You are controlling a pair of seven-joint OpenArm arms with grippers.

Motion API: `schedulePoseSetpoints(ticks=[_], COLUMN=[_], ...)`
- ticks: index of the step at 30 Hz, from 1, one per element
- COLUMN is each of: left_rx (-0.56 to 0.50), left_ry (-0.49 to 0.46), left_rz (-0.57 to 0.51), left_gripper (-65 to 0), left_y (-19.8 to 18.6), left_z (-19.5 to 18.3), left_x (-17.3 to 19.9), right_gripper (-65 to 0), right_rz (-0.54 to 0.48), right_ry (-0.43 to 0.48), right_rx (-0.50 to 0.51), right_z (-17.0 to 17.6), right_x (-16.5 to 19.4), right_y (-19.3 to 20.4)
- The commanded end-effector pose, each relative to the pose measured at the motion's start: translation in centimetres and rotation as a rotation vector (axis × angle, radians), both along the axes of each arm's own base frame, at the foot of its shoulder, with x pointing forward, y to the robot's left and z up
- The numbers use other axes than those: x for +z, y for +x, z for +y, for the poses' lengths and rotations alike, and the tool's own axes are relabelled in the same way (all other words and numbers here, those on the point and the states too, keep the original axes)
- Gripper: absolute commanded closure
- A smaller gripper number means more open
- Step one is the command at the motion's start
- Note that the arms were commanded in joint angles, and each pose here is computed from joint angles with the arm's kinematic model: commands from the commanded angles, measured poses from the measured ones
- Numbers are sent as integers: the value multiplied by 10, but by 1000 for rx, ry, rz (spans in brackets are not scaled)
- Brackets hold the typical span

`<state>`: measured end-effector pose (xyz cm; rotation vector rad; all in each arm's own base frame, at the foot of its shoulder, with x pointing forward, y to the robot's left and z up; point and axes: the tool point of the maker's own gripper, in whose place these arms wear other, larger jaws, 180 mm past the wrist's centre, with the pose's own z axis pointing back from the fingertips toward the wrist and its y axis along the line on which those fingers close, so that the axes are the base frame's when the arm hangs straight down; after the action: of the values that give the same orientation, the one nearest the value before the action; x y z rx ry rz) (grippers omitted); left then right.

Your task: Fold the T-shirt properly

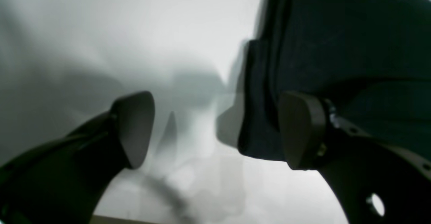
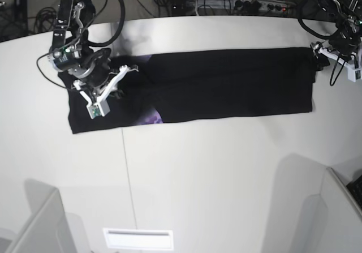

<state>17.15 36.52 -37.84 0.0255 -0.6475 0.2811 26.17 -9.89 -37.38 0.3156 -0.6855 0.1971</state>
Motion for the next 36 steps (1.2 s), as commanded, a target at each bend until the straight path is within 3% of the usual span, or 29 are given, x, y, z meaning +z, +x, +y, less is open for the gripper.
schedulePoseSetpoints(ticks=[1, 5, 11, 14, 18, 23, 25, 27, 32, 36], left_rx=[-15, -22, 6, -39, -94, -98, -90, -85, -77, -81], left_ry=[23, 17, -82, -137, -155, -208, -230, -245, -250, -200], left_rz=[-53, -71, -69, -29, -74, -39, -20, -9, 0, 0], left_gripper=[-556, -556, -556, -556, -556, -551, -490, -375, -16, 0], left_y=[9, 14, 24, 30, 47, 42, 37, 35, 32, 34], left_z=[4, 2, -3, -21, -38, -48, -50, -52, -50, -28], left_x=[16, 18, -4, -24, -30, -49, -58, -63, -65, -55], right_gripper=[0, 0, 0, 0, 0, 0, 0, 0, 0, 0], right_rz=[-49, -43, -41, -41, -42, -31, -30, -30, -28, -23], right_ry=[11, 9, 9, 9, 12, 11, 11, 11, 11, 12], right_rx=[0, -3, -1, -1, -1, -4, -4, -4, -4, -5], right_z=[1, -1, 0, 0, 0, -1, -1, -1, -1, -2], right_x=[11, 9, 9, 9, 9, 6, 6, 6, 6, 4], right_y=[7, 5, 4, 4, 4, 1, 0, 0, -1, -3])
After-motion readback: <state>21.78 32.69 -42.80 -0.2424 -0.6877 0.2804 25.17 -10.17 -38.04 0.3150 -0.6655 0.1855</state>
